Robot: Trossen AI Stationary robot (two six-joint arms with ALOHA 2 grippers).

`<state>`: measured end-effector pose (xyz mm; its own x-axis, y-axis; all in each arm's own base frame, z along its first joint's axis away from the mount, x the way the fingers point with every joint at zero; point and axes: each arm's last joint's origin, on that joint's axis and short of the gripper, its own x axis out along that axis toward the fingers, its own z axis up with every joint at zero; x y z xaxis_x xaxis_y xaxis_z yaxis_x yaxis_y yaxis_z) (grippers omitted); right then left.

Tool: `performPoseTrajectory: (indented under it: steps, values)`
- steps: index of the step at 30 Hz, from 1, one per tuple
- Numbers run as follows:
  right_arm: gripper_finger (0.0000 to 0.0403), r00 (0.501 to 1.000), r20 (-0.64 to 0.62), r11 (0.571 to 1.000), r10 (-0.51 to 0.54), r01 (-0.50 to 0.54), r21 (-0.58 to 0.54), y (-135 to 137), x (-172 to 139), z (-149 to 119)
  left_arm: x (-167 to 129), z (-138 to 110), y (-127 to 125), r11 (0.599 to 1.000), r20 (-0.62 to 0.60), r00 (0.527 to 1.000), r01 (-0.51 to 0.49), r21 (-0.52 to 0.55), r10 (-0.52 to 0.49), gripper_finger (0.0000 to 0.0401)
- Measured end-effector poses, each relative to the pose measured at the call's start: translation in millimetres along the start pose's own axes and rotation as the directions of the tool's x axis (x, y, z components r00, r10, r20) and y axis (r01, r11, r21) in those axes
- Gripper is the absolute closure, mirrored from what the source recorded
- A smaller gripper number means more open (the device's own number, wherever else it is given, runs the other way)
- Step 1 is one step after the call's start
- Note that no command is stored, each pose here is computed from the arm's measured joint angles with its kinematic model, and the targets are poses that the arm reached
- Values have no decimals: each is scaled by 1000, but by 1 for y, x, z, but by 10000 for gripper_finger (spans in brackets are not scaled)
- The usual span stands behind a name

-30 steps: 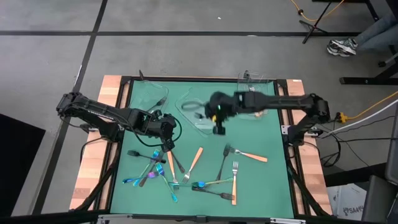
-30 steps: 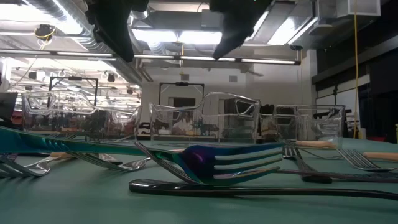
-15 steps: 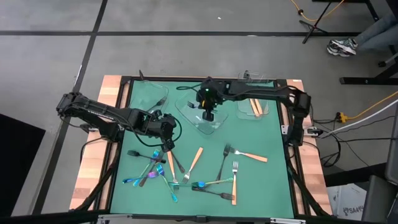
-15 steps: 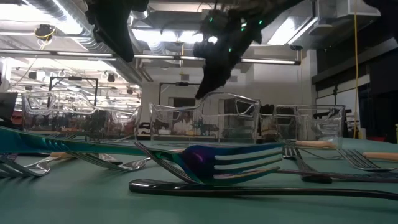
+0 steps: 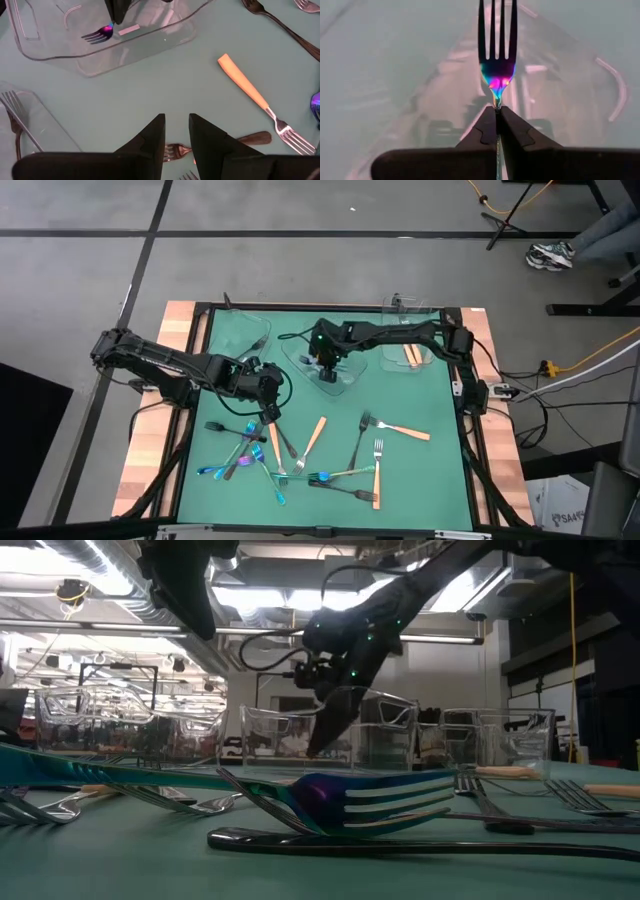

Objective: Sort silverware by color (type)
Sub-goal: Put the blue fork into the center transparent bin

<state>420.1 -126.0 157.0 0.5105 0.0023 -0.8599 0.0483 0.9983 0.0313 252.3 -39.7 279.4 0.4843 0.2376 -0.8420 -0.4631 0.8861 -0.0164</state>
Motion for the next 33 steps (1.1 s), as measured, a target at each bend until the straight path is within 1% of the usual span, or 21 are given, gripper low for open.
performPoseTrajectory:
  steps: [3, 8, 26, 33]
  values:
    - [402, 999, -20, 999, -36, 36, 0, -1, 4, -2, 0, 0, 0, 1000, 0, 1000, 0, 0, 0, 320]
    - [402, 998, -31, 999, -54, 54, 4, -2, 5, -3, 0, 0, 0, 1000, 0, 1000, 0, 0, 0, 320]
    - [402, 998, -20, 998, -56, 56, 8, -2, 6, -3, 0, 0, 0, 1000, 0, 1000, 1, -3, -1, 320]
    - [396, 998, -20, 998, -56, 56, 8, -2, 6, -3, -3, -5, -8, 996, -8, 1000, 30, -86, -31, 320]
